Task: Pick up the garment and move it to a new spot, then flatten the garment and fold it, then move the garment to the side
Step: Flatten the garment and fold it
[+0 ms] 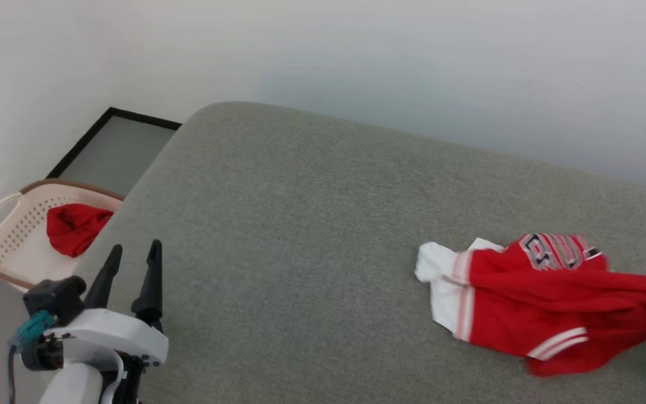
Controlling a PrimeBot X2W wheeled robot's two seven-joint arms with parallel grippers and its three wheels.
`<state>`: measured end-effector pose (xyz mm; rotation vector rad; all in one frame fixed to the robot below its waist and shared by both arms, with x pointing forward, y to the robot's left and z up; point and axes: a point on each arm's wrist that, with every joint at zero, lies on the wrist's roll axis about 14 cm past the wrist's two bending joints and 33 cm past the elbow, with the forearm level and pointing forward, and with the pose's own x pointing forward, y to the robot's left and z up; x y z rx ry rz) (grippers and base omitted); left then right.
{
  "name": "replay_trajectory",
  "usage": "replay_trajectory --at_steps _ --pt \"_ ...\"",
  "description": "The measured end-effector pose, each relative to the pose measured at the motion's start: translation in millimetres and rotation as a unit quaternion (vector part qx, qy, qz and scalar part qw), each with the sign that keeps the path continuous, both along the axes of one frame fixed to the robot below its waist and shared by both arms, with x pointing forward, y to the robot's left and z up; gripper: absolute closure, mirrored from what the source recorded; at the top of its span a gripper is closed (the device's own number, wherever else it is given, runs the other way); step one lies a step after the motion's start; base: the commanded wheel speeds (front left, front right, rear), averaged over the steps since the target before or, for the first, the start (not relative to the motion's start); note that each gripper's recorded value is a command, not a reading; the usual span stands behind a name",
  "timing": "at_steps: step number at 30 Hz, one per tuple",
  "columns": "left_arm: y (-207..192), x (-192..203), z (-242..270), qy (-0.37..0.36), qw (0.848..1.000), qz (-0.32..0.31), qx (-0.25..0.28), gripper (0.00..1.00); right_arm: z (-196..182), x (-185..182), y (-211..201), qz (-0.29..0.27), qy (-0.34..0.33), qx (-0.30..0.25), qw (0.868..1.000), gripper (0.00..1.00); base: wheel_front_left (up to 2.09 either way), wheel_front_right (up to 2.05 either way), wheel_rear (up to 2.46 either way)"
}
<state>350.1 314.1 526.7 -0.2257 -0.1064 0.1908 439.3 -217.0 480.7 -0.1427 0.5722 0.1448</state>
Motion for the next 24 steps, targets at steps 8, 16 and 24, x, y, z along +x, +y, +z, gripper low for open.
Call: replay_trajectory --at_steps 8,16,24 --pt "-13.7 14.3 -2.5 0.003 1.0 -0.02 -0.002 0.0 -3.6 -1.4 -84.0 -0.097 0.006 -0.046 0.994 1.0 0.0 0.0 0.0" --pt "-21.2 21.3 -7.3 0.011 0.999 -0.031 -0.002 0.0 -50.3 -25.3 -113.8 -0.164 0.073 -0.037 0.983 1.0 0.0 0.0 0.0" --pt "-28.1 22.0 -6.3 0.013 0.999 -0.047 0.003 0.0 -68.7 -35.8 -105.3 -0.163 0.083 -0.029 0.983 0.0 0.0 0.0 0.0"
